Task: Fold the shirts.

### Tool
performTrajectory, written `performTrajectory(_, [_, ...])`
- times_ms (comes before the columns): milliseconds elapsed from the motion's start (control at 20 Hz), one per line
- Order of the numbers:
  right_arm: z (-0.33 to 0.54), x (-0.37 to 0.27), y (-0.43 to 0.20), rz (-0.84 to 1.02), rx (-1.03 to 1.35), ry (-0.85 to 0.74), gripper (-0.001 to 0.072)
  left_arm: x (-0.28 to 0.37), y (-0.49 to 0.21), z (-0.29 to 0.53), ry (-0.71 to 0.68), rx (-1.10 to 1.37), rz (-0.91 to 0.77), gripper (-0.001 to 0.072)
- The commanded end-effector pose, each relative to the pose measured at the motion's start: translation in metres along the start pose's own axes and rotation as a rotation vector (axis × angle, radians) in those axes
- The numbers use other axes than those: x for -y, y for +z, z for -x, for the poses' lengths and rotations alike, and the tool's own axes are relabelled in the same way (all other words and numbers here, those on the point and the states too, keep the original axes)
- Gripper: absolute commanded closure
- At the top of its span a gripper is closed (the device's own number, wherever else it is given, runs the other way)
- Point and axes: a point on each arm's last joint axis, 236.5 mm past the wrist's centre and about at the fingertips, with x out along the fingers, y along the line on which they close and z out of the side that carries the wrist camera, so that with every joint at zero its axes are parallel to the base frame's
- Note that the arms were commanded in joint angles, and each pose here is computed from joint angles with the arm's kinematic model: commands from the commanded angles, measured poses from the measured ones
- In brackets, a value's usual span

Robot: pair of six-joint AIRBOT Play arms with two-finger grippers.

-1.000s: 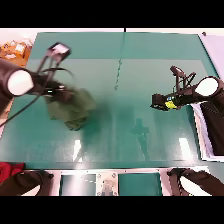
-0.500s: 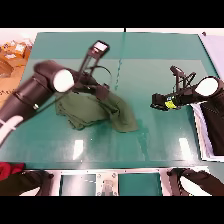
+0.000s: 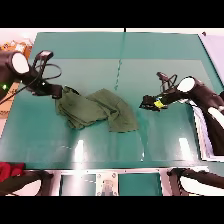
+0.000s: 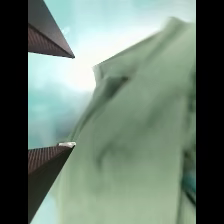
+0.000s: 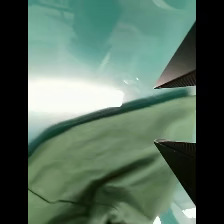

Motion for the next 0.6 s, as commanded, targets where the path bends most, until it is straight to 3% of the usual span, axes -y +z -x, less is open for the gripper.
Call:
performTrajectory(0, [-0.042,-0.008,0.015,0.022,-0.068,0.087,0.0332,-0.011,0.001,-0.035,-0.052,0.048,0.106,0.0103])
performTrajectory(250, [-0.079,-0.026,0.033,-0.005,-0.135,0.189,0.0333,0.005,0.029,-0.082,-0.156,0.103,0.202,0.0106])
performTrajectory(300, [-0.084,-0.033,0.031,0.002,-0.147,0.214,0.0333,0.006,0.027,-0.090,-0.162,0.089,0.197,0.0224])
performTrajectory(400, [-0.096,-0.047,0.026,0.007,-0.170,0.259,0.0348,0.004,0.026,-0.093,-0.149,0.085,0.146,0.0679])
performTrajectory(450, [-0.101,-0.053,0.023,0.011,-0.180,0.280,0.0382,0.003,0.029,-0.090,-0.143,0.092,0.137,0.0687])
performTrajectory(550, [-0.109,-0.066,0.018,0.013,-0.192,0.329,0.0522,-0.003,0.034,-0.080,-0.114,0.088,0.102,0.0687])
